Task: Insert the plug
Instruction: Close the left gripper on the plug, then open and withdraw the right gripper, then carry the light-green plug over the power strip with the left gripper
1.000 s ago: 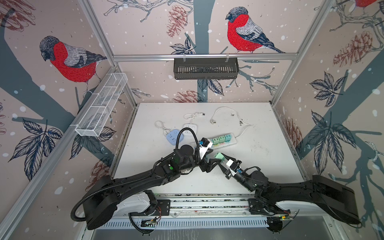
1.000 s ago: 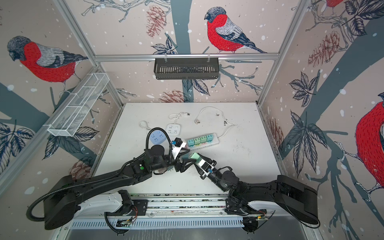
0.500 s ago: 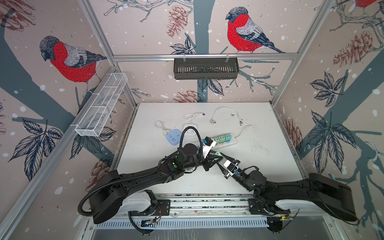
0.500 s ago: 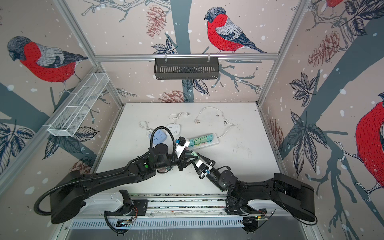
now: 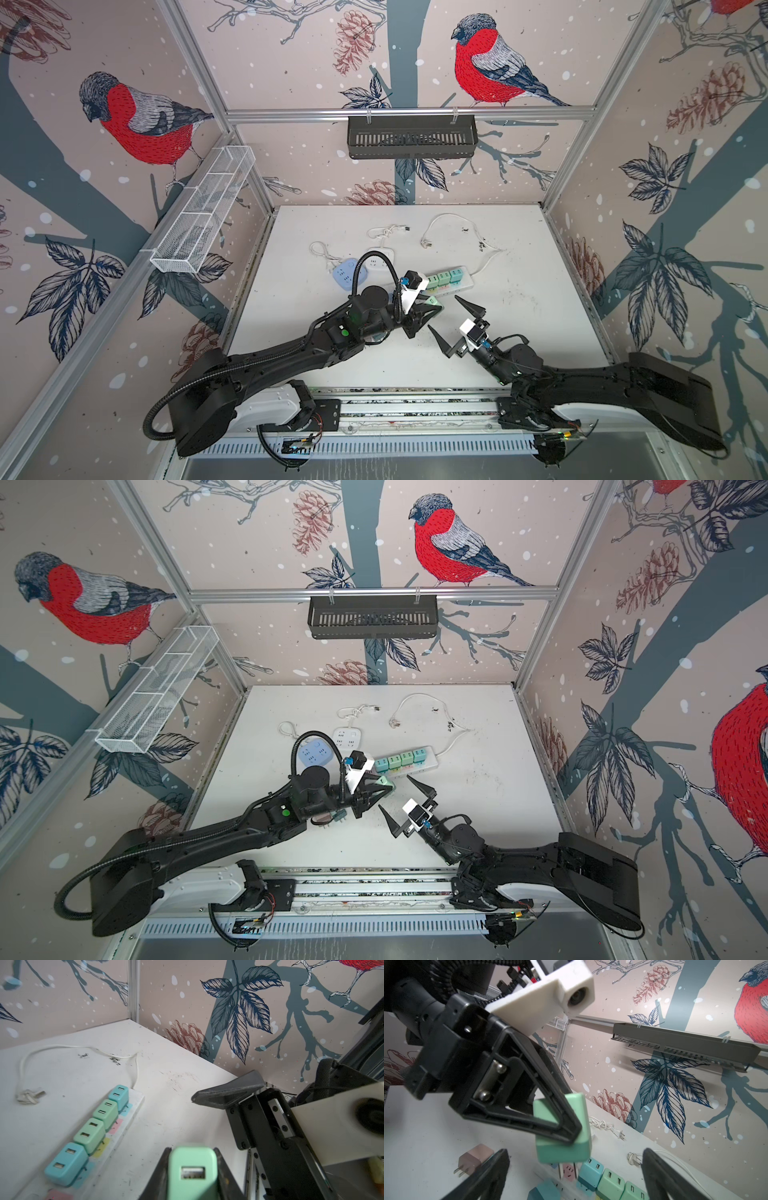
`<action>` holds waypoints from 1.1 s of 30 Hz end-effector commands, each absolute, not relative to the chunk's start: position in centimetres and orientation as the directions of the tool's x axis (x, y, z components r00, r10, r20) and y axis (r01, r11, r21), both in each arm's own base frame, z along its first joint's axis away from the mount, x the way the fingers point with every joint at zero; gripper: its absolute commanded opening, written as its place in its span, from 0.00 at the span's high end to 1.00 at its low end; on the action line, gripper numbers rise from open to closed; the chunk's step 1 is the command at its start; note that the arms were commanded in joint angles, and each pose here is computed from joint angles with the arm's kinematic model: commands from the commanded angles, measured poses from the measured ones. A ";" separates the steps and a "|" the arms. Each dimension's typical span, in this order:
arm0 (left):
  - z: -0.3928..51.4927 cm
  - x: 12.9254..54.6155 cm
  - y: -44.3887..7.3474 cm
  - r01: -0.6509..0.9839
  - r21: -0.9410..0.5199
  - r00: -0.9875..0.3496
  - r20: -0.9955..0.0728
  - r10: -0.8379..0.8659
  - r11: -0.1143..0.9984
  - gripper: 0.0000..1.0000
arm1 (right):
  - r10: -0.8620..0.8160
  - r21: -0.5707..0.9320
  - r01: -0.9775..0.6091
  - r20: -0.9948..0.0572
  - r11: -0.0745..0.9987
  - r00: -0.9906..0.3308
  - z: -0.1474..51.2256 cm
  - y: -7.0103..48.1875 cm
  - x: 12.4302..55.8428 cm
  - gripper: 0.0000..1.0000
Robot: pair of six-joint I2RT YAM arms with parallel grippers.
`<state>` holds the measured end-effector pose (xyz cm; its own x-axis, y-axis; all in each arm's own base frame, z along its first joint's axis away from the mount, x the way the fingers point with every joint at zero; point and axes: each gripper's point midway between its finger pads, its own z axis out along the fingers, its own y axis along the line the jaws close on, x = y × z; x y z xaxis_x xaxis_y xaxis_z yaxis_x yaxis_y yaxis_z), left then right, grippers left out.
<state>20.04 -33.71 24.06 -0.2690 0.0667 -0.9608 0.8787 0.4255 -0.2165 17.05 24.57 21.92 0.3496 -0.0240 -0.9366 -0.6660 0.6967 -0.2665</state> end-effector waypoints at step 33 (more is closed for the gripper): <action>11.9 30.8 -24.4 0.662 0.544 0.009 -0.694 0.720 0.515 1.00 | 0.207 0.192 -0.221 -0.977 0.956 0.049 18.4 9.4 27.8 0.00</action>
